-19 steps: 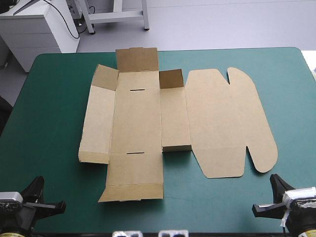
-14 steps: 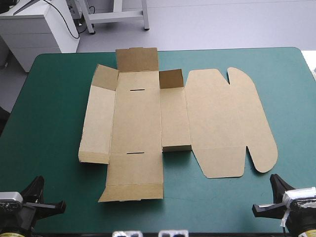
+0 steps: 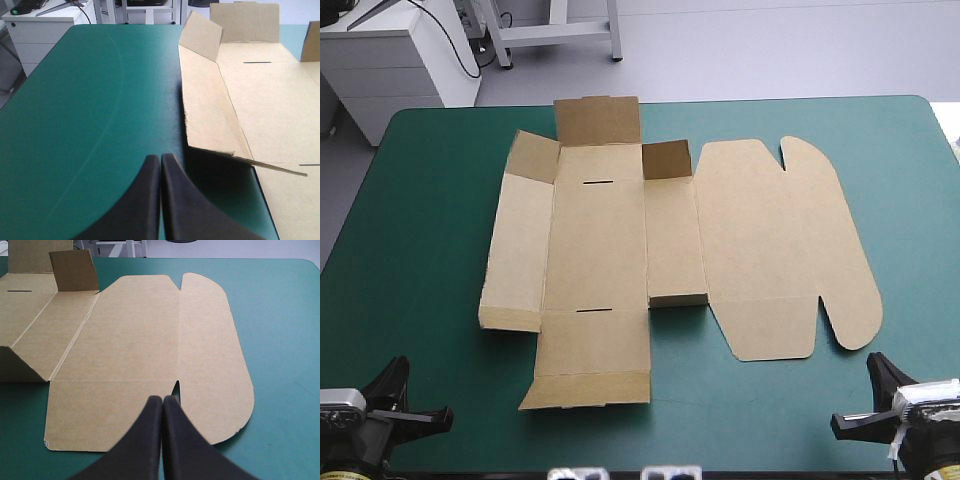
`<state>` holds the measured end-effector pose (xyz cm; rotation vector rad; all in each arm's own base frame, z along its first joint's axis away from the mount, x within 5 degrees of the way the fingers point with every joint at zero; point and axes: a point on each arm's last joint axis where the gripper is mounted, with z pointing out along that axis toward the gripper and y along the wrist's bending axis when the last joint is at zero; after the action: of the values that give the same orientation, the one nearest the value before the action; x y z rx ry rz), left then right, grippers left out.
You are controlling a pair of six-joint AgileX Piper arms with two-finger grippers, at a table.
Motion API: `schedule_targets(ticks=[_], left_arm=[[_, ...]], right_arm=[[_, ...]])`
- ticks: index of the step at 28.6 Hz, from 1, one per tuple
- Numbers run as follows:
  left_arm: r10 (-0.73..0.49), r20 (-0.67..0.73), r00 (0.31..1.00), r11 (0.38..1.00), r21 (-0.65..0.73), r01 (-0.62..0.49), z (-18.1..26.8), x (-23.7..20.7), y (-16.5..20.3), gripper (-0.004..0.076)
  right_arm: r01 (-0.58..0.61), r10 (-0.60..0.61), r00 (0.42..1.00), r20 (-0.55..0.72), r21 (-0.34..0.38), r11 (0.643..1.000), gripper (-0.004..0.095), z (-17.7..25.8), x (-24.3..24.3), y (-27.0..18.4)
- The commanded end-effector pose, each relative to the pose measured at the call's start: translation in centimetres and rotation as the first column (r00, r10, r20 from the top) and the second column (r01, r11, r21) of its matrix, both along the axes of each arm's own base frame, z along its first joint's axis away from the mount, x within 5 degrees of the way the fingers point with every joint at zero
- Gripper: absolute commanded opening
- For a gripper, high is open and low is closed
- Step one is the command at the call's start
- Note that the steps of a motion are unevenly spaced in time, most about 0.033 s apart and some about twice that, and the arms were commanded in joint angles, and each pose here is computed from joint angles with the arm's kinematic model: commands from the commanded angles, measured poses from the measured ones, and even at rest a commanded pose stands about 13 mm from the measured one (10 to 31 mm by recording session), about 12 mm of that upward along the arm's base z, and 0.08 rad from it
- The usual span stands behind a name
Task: Fold the box
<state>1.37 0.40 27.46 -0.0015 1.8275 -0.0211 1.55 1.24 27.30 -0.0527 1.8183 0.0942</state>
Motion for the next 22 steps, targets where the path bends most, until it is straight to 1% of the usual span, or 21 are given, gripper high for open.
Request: schedule_targets(ticks=[1,5,10,15,19,21,22], left_arm=[[-0.007,0.114,0.993,1.000,-0.008,0.008,1.6,-0.1,-0.1,-0.0008],[-0.007,0.080,0.997,1.000,-0.006,0.007,2.4,0.6,-0.1,-0.0008],[-0.006,0.009,1.000,1.000,0.000,0.006,4.8,2.7,-0.2,-0.0008],[-0.006,-0.089,0.996,1.000,0.007,0.007,7.4,6.3,-0.5,-0.0008],[-0.009,-0.183,0.983,1.000,0.002,0.010,8.3,9.8,-0.8,-0.0008],[-0.016,-0.243,0.970,1.000,-0.015,0.013,8.4,11.4,-1.0,-0.0008],[-0.037,-0.297,0.954,0.999,-0.035,0.028,8.3,13.0,-1.4,-0.0007]], right_arm=[[0.013,-0.013,0.993,0.117,0.000,1.000,-0.0020,1.3,-0.5,-0.1],[0.013,-0.013,0.993,0.117,0.000,1.000,-0.0018,1.3,-0.5,-0.1],[0.013,-0.013,0.993,0.117,0.000,1.000,-0.0019,1.3,-0.5,-0.1],[0.013,-0.013,0.993,0.117,0.000,1.000,-0.0019,1.3,-0.5,-0.1],[0.013,-0.013,0.993,0.117,0.000,1.000,-0.0020,1.3,-0.5,-0.1],[0.013,-0.013,0.993,0.117,0.000,1.000,-0.0020,1.3,-0.5,-0.1],[0.013,-0.013,0.993,0.117,0.000,1.000,-0.0020,1.3,-0.5,-0.1]])
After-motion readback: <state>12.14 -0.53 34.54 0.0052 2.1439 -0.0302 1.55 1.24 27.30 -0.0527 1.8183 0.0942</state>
